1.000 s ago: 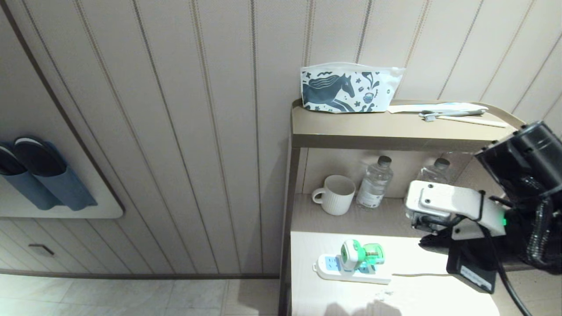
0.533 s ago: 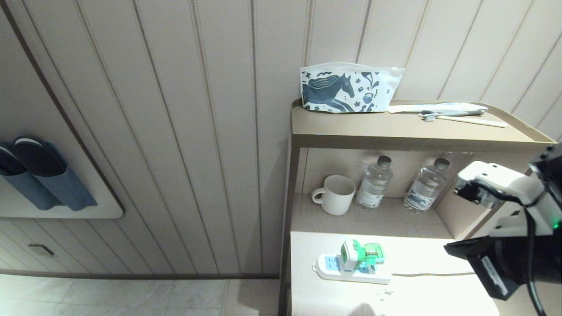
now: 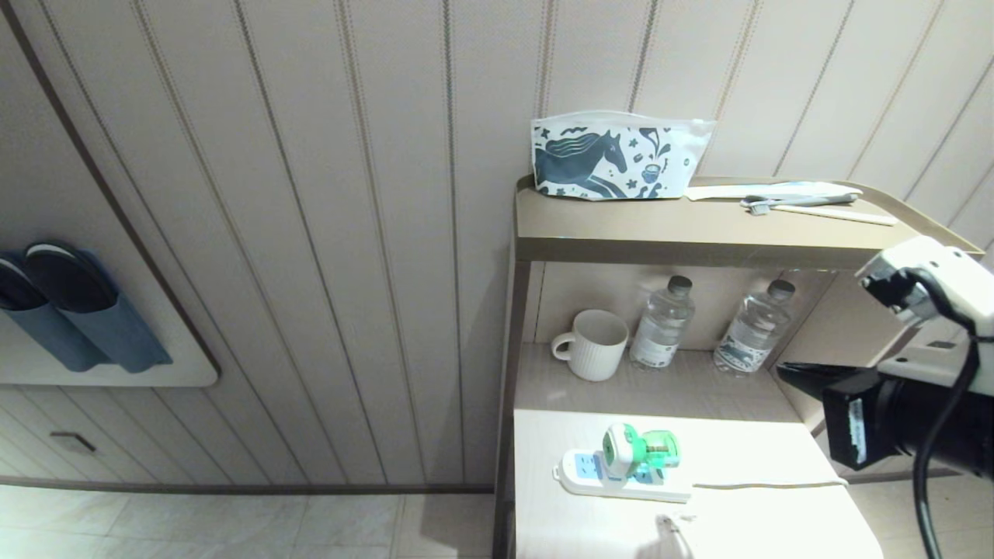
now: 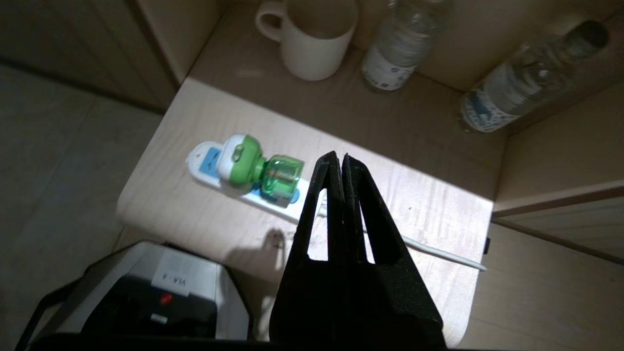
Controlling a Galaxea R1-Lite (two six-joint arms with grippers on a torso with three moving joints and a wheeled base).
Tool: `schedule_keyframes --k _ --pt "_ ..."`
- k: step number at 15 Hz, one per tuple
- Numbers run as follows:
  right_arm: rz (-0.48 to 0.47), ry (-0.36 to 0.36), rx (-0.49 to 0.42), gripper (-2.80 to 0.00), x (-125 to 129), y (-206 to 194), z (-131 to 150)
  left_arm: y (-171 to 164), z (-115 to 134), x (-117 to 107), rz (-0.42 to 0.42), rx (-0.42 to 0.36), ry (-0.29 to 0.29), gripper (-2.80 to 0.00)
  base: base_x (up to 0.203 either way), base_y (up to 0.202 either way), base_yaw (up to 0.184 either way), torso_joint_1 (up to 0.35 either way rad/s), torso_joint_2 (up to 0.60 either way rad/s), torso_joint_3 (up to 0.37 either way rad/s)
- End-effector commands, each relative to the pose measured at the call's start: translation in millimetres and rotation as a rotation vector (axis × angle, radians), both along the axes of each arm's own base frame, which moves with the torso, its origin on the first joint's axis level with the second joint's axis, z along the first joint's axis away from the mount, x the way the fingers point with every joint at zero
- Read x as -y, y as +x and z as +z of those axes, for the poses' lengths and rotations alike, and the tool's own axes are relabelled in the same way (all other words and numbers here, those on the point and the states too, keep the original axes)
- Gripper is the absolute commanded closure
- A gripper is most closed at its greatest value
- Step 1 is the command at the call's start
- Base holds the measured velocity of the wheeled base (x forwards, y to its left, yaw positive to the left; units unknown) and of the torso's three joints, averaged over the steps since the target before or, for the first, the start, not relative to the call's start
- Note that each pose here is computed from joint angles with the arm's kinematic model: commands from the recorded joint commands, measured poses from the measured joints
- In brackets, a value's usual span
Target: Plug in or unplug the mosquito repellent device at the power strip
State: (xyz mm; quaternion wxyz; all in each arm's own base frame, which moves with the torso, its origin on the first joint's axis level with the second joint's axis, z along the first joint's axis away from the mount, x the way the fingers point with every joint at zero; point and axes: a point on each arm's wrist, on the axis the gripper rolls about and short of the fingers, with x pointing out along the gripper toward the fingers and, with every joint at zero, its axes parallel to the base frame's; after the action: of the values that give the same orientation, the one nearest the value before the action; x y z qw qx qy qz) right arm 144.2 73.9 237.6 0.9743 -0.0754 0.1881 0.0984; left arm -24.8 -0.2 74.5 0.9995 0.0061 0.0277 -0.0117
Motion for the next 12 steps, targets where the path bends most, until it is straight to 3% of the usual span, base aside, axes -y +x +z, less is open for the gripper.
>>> schedule_keyframes --k 1,3,7,9,12 --pt "-0.142 -0.005 0.027 0.0 7 -7 -12 0 0 0 0.0 0.0 0.0 0.0 0.0 0.0 0.0 0.0 0.0 0.0" --pt "-0.285 -0.038 0.022 0.0 16 -14 -28 0 0 0 0.0 -0.003 0.0 0.0 0.0 0.0 0.0 0.0 0.0 0.0" --pt "-0.514 -0.094 0.111 0.0 40 -50 -42 0 0 0 0.0 -0.002 0.0 0.0 0.0 0.0 0.0 0.0 0.0 0.0" --pt "-0.566 -0.114 0.125 0.0 43 -54 -45 0 0 0 0.001 -0.001 0.0 0.0 0.0 0.0 0.0 0.0 0.0 0.0" --pt "-0.529 -0.069 0.174 0.0 49 -71 -43 0 0 0 0.0 -0.001 0.0 0.0 0.0 0.0 0.0 0.0 0.0 0.0"
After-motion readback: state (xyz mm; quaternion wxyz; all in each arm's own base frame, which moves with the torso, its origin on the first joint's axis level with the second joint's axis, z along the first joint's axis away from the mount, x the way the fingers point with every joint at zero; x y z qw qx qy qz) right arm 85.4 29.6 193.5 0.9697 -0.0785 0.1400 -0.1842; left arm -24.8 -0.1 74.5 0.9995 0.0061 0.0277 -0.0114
